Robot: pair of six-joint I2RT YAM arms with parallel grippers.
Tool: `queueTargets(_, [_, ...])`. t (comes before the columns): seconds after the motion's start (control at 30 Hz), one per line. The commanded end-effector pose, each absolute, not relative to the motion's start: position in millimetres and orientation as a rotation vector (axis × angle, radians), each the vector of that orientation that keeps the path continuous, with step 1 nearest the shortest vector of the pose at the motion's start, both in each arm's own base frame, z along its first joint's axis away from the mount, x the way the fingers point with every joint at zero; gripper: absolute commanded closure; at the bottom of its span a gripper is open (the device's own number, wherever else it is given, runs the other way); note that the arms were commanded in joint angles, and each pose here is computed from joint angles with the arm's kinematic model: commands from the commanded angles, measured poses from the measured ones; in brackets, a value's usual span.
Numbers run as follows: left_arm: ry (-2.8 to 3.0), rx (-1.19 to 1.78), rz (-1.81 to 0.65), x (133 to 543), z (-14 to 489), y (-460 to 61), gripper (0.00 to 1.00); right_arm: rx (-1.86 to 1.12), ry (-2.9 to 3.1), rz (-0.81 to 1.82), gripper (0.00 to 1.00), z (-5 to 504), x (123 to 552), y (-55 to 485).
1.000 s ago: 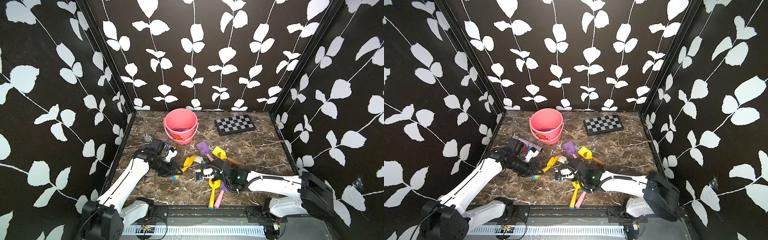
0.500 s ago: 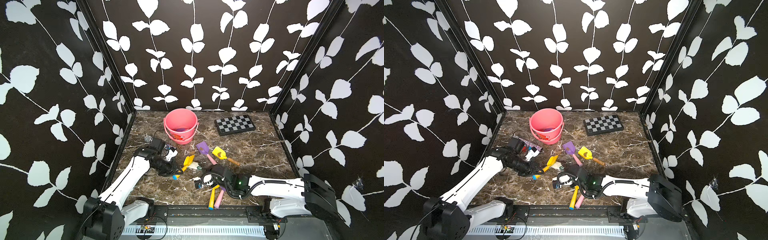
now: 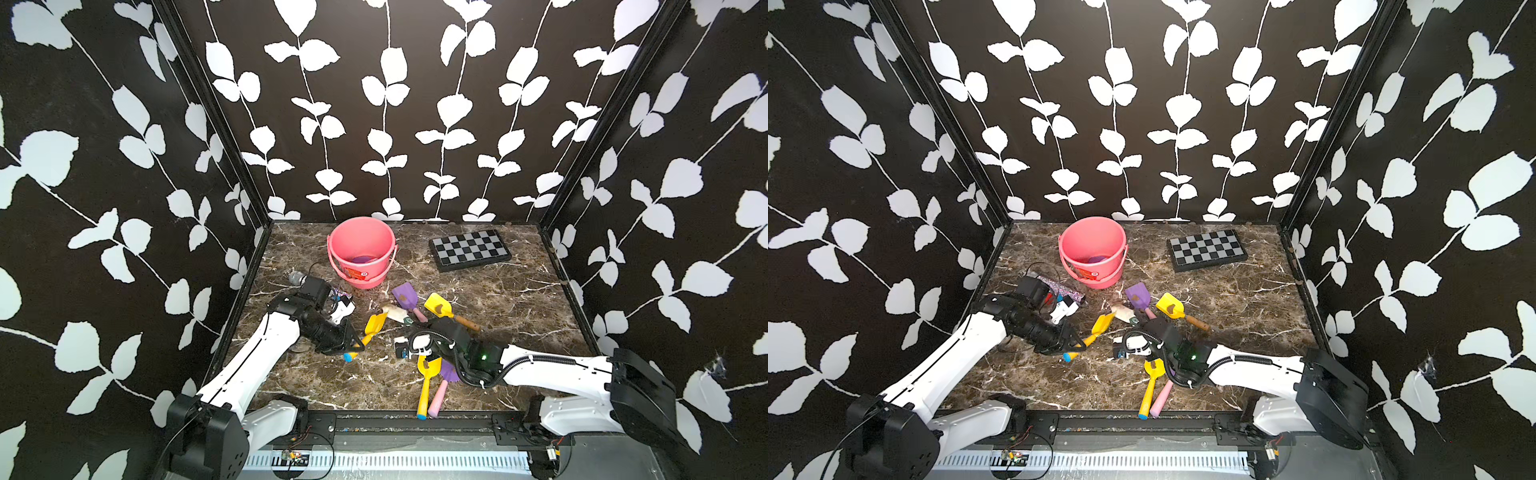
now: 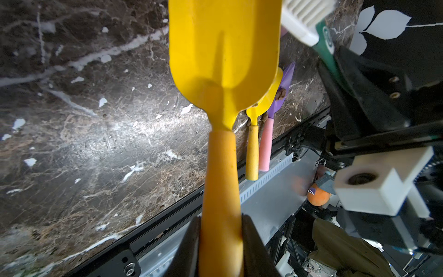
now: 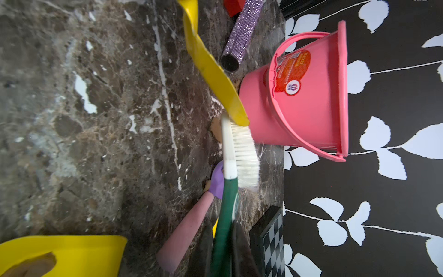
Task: Brush the soil off the hand trowel and place it into the bucket
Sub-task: Brush off the soil from the hand trowel.
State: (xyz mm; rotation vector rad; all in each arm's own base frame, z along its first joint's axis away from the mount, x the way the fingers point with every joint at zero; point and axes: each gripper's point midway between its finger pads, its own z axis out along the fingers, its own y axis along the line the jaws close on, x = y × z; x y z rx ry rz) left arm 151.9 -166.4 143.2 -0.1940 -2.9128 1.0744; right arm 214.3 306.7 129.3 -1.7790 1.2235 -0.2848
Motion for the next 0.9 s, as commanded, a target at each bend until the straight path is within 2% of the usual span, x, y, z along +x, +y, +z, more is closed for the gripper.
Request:
queueTargets(0.0, [-2.948,-0.231,1.106,156,154,-168,1.00,-1.805,1.204,-0.236,1.00,132,198,313])
queueTargets(0.23, [-2.975,-0.237,1.090,158,155,-166,1.00,-1.862,1.172,-0.242,1.00,130,190,327])
queueTargets(0.47, [-3.039,-0.385,0.801,153,138,-152,1.00,-1.865,1.084,-0.192,1.00,154,183,352])
queueTargets(0.87, [-3.035,-0.470,0.733,150,136,-154,1.00,-1.816,1.249,-0.392,1.00,135,232,311])
